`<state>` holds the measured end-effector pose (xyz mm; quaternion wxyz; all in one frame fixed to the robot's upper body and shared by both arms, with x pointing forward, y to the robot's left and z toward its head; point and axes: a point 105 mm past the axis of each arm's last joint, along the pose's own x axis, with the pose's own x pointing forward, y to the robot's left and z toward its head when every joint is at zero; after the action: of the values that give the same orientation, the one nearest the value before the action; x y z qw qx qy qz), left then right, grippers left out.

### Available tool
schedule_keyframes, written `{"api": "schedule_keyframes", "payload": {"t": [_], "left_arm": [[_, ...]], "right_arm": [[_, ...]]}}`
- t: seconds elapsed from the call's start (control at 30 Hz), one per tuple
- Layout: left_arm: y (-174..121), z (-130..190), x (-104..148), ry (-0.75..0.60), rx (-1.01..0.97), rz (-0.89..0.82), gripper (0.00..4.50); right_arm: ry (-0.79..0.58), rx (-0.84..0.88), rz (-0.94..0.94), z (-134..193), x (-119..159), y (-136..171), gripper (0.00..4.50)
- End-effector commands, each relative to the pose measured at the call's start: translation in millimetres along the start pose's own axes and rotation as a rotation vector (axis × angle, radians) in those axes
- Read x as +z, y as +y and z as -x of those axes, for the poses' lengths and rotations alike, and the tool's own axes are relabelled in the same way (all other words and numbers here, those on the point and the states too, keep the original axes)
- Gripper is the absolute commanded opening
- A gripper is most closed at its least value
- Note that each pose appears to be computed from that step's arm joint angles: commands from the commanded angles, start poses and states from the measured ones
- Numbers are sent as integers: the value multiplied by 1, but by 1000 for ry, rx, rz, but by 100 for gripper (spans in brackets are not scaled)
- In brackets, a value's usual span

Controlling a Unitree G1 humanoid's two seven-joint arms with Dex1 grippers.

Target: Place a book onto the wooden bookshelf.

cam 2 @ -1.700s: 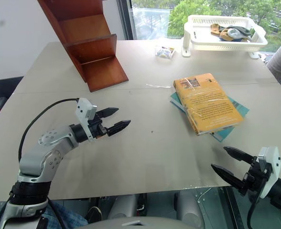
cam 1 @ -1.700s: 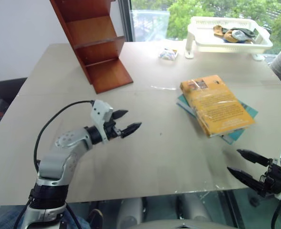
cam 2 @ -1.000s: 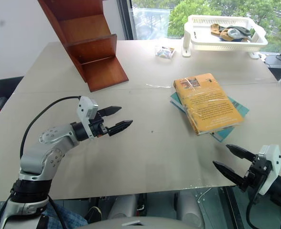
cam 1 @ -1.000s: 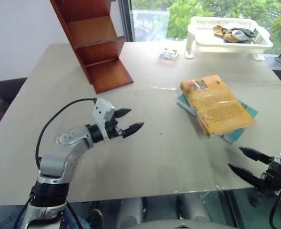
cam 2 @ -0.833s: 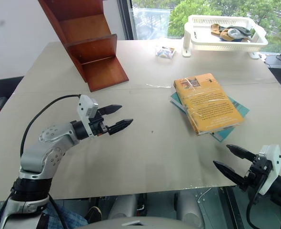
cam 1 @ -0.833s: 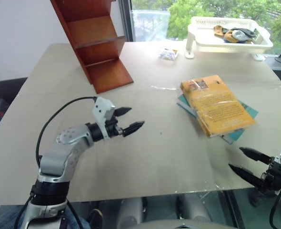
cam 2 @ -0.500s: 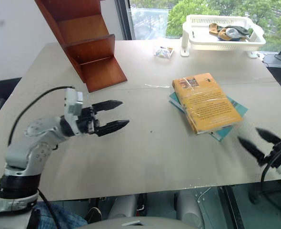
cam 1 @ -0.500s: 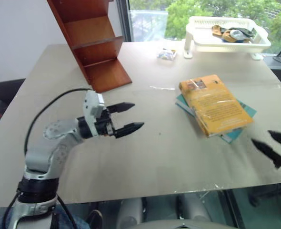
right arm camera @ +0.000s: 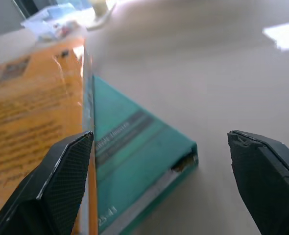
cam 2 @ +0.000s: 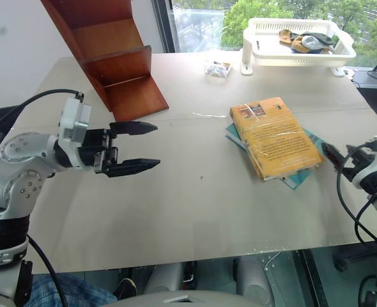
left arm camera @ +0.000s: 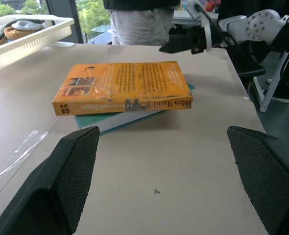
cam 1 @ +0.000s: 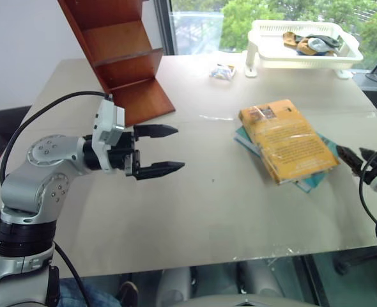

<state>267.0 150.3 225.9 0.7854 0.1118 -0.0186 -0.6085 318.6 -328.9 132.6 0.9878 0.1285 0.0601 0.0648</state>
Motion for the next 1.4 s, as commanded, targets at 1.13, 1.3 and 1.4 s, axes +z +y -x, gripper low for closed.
{"api": "schedule_keyframes", "payload": {"t": [1.13,1.3,1.4], "left_arm": [[-5,1,-24,92,44,7,444],[-5,0,-26,95,42,8,444],[-5,0,-24,93,39,6,444]], "right_arm": [[149,503,-39,-18,-61,71,450],[154,556,-25,-20,-63,93,450],[148,534,13,-23,-56,91,450]]}}
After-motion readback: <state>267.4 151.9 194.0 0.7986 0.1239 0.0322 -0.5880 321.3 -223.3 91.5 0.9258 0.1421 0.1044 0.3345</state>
